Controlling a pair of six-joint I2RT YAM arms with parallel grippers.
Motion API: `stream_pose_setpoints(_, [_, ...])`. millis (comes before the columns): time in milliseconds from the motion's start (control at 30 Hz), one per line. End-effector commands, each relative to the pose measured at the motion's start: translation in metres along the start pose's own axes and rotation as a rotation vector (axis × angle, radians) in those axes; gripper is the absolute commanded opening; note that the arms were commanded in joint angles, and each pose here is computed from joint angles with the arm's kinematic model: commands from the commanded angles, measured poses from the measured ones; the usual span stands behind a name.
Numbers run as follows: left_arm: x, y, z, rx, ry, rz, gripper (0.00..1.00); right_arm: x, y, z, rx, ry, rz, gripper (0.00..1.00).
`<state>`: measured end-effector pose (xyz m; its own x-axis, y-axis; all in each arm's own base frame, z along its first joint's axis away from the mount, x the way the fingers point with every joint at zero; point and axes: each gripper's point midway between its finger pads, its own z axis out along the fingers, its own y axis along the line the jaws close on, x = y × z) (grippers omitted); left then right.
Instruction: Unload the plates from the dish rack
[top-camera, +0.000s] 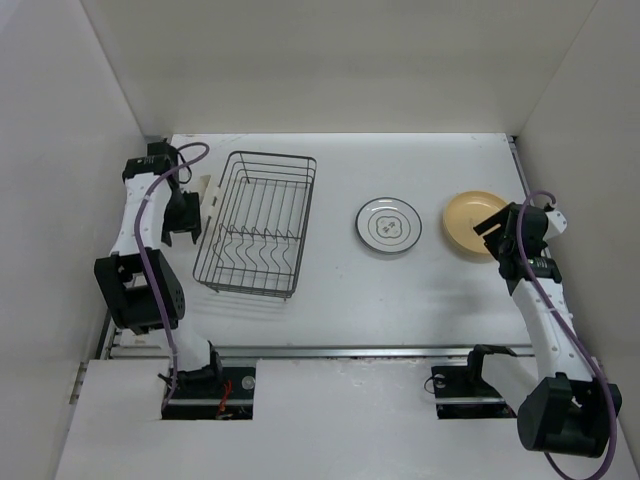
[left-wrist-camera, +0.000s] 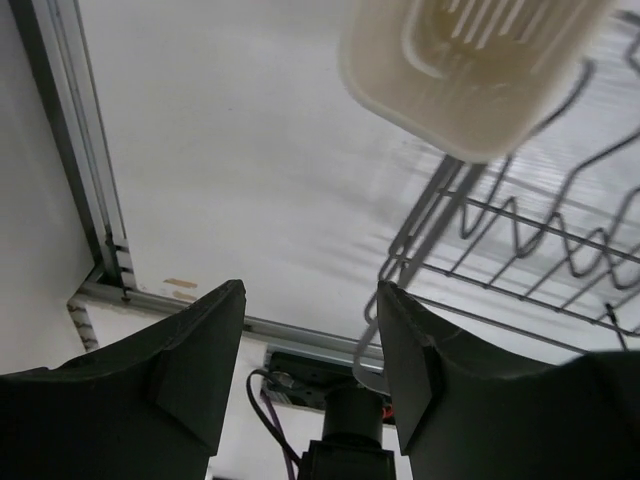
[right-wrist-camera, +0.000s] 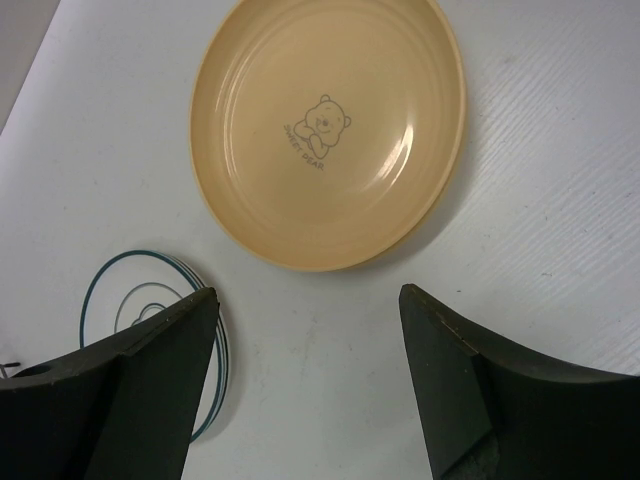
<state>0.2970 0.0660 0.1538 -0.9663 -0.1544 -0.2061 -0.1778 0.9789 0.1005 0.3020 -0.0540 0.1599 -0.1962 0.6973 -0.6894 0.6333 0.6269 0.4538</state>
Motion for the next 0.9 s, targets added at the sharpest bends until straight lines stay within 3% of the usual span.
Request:
stream_pose_setpoints(0, [0.007,0.025,0.012,-0.135,0.026,-0.02,0.52,-0.004,0.003,-0.001,-0.008,-0.027,0.003,0.78])
stream_pose_setpoints(333, [0.041,-0.011,0.056,-0.032,0.184,0.119,0.51,-0.017,0.0,-0.004,0.032,-0.072,0.005,0.78])
stream_pose_setpoints(667, [0.051,-0.037,0.045,0.101,0.15,0.196,0.51,-0.076,-0.036,-0.037,0.277,-0.307,0.084,0.86])
stream_pose_setpoints(867, [0.049,-0.031,0.043,0.063,0.137,0.175,0.56,-0.109,-0.078,-0.097,0.439,-0.523,0.225,0.89])
